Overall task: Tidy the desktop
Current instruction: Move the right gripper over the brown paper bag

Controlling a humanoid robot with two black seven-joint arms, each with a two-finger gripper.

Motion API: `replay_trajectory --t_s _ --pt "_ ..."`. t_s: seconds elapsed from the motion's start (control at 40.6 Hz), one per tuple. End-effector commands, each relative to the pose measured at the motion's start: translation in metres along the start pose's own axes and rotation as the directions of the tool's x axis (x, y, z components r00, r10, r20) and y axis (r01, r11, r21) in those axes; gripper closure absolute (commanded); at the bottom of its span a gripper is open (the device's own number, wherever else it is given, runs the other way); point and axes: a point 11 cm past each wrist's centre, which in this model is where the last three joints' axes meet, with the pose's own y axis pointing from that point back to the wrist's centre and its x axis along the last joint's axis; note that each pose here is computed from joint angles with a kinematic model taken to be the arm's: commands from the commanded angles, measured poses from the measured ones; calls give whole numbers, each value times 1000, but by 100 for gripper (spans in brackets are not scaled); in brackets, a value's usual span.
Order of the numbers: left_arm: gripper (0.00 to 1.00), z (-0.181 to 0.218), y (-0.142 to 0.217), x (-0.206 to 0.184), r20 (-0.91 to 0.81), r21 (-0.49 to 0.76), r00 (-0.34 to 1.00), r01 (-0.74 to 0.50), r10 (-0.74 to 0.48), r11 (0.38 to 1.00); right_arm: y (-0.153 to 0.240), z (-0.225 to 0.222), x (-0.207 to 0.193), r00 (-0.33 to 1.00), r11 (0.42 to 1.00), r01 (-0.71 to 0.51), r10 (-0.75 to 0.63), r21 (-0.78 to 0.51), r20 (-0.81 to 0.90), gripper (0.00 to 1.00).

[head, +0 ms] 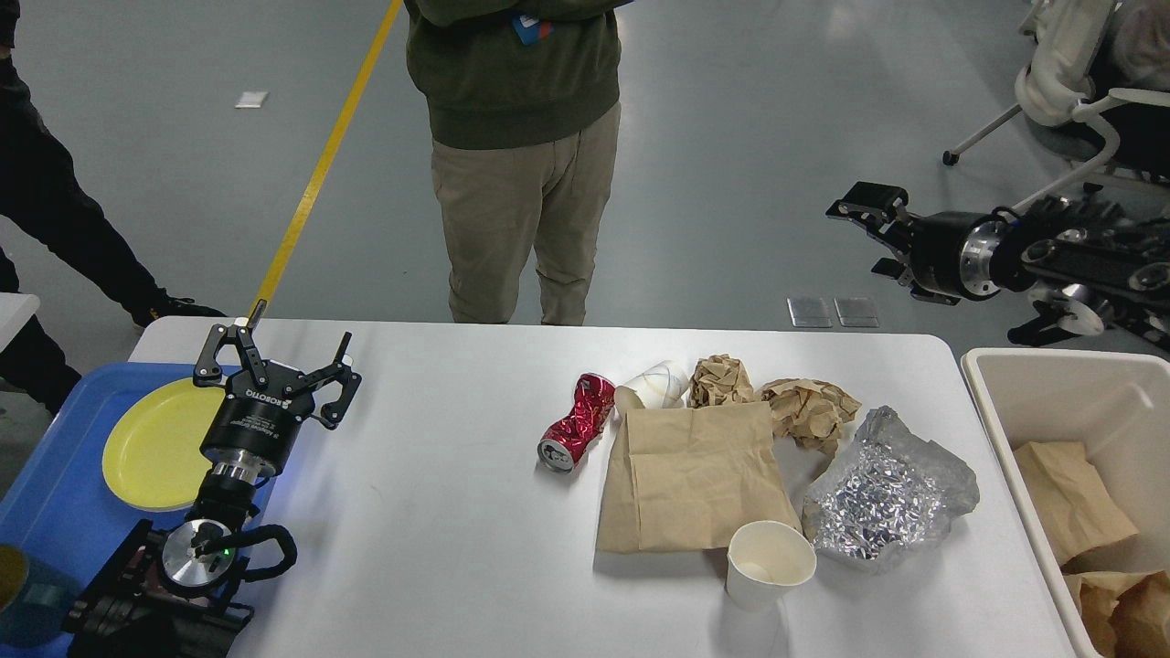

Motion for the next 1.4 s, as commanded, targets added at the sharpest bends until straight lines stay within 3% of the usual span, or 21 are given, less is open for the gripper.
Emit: replay_trajectory --t_s 0.0,0.172,0.32,0.665,0.838,1.38 --pt "4 0 0 0 0 0 1000 0 0 1000 9 -38 -5 961 976 182 -203 -123 -190 0" --pt "4 0 0 0 0 0 1000 0 0 1000 38 -103 -17 850 894 367 -435 -257 -296 0" --pt "4 0 0 0 0 0 1000 0 0 1000 74 -140 -27 780 846 429 -524 -316 -342 0" --pt "4 1 0 0 2 0 1000 0 0 1000 155 -151 -70 662 732 380 -642 -566 -387 0" --pt "4 0 0 0 2 1 1000 0 0 1000 173 -145 -79 674 708 406 -659 -577 -335 0" --pt "4 0 0 0 2 1 1000 0 0 1000 156 -149 -90 700 739 429 -635 -519 -326 1"
